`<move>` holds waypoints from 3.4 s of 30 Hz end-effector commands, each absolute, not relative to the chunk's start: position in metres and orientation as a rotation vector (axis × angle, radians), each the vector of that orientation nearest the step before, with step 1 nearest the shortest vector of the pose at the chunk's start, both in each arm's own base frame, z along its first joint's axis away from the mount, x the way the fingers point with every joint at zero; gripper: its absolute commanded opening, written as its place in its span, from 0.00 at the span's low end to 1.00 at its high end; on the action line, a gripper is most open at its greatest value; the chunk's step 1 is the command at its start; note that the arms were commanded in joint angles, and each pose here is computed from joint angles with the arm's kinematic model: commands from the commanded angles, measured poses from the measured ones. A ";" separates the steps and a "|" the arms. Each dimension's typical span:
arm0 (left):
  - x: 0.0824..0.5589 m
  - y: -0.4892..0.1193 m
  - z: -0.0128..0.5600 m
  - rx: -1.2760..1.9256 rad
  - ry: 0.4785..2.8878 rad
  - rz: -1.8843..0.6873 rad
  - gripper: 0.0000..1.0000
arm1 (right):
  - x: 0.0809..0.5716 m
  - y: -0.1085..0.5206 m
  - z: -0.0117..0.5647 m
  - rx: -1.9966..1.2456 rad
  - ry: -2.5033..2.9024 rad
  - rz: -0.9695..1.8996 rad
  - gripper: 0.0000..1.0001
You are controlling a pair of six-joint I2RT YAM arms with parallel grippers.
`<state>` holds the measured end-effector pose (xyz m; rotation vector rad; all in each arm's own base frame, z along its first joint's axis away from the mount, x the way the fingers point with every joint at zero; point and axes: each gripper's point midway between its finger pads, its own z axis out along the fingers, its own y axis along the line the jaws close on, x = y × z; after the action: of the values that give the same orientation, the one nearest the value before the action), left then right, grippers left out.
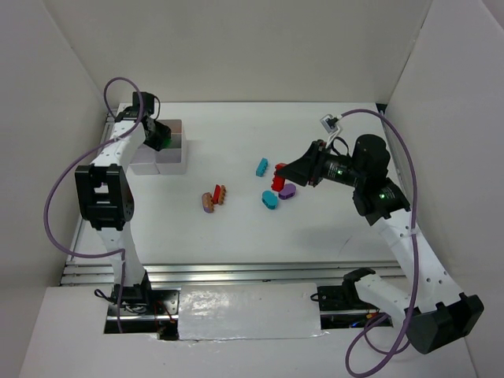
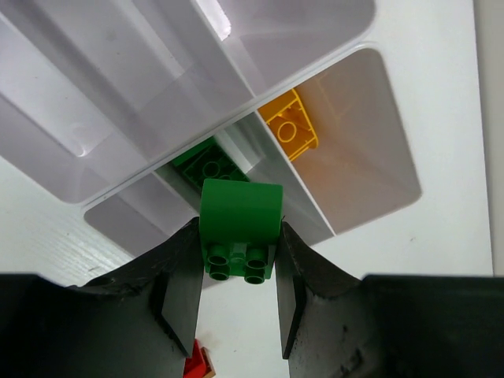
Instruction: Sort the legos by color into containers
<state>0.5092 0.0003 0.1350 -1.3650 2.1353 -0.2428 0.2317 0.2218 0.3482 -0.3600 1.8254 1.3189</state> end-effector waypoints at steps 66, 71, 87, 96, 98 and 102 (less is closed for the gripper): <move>0.191 -0.294 0.435 0.974 1.497 -1.668 0.91 | 0.178 0.279 0.457 -0.635 1.302 1.703 0.00; 0.183 -0.295 0.440 0.991 1.481 -1.707 0.81 | 0.191 0.281 0.453 -0.570 1.336 1.634 0.00; 0.174 -0.306 0.445 1.028 1.464 -1.784 0.48 | 0.193 0.283 0.463 -0.566 1.303 1.588 0.00; 0.194 -0.306 0.444 0.961 1.533 -1.653 0.00 | 0.206 0.280 0.451 -0.496 1.358 1.538 1.00; 0.223 -0.300 0.426 0.862 1.656 -1.517 0.00 | 0.216 0.272 0.446 -0.428 1.382 1.488 1.00; 0.295 -0.253 0.395 0.548 1.867 -1.161 0.00 | 0.230 0.239 0.435 -0.286 1.426 1.347 1.00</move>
<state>0.2381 -0.2919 0.4305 0.7774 1.6744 -1.4840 0.2220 0.2665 0.4303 -0.3945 1.4403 1.4822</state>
